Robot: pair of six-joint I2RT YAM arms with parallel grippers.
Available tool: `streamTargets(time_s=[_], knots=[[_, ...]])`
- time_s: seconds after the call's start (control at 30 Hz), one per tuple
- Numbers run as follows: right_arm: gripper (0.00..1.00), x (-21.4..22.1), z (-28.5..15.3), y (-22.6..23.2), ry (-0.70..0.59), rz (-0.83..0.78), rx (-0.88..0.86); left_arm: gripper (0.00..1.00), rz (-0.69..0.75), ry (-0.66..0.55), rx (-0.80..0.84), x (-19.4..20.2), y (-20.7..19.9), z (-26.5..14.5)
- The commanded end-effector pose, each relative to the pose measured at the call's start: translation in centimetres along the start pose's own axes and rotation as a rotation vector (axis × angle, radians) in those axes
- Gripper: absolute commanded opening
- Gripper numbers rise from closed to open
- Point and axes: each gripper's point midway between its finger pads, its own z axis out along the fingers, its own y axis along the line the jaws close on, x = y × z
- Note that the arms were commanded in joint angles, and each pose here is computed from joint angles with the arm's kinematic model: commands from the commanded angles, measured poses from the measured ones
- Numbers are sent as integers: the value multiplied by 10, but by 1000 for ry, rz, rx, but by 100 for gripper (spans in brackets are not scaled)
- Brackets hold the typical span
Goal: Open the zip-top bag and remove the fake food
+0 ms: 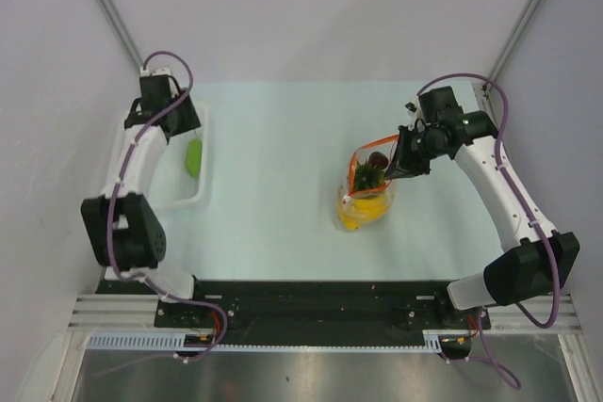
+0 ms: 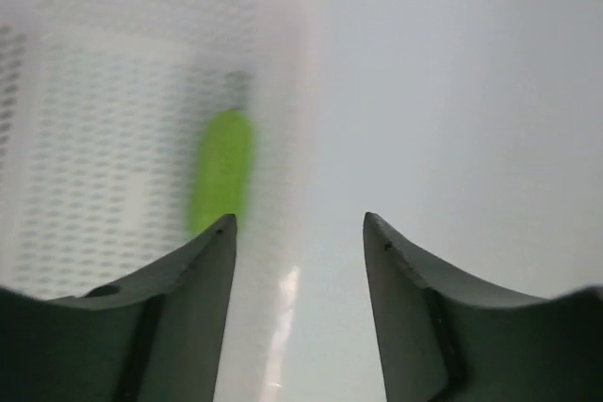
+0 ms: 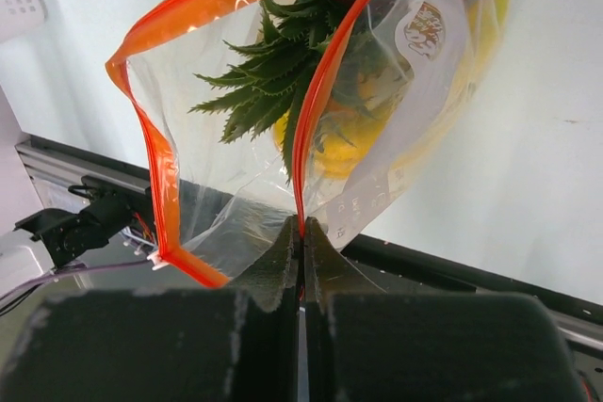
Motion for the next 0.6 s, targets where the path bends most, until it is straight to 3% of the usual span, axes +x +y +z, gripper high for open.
streamTargets(time_s=[0.0, 0.03, 0.07, 0.17, 0.27, 0.47, 0.57], knots=[[0, -7, -8, 8, -15, -49, -24, 55, -46, -190, 418, -18, -133, -108], [0, -8, -10, 11, -17, -55, -39, 52, -70, -198, 494, -15, -158, -122], [0, -7, -12, 13, -17, -65, -48, 48, -25, -172, 602, 5, -200, -145], [0, -8, -20, 23, -14, -99, -90, 42, 54, -160, 844, 33, -277, -211], [0, -8, -27, 28, -25, -155, -108, 36, 122, -153, 1008, 57, -325, -264], [0, -4, -32, 44, -44, -192, -198, 23, 223, -90, 1093, 101, -366, -310], [0, 1, -38, 51, -34, -197, -237, 21, 329, -61, 1100, 115, -384, -322]])
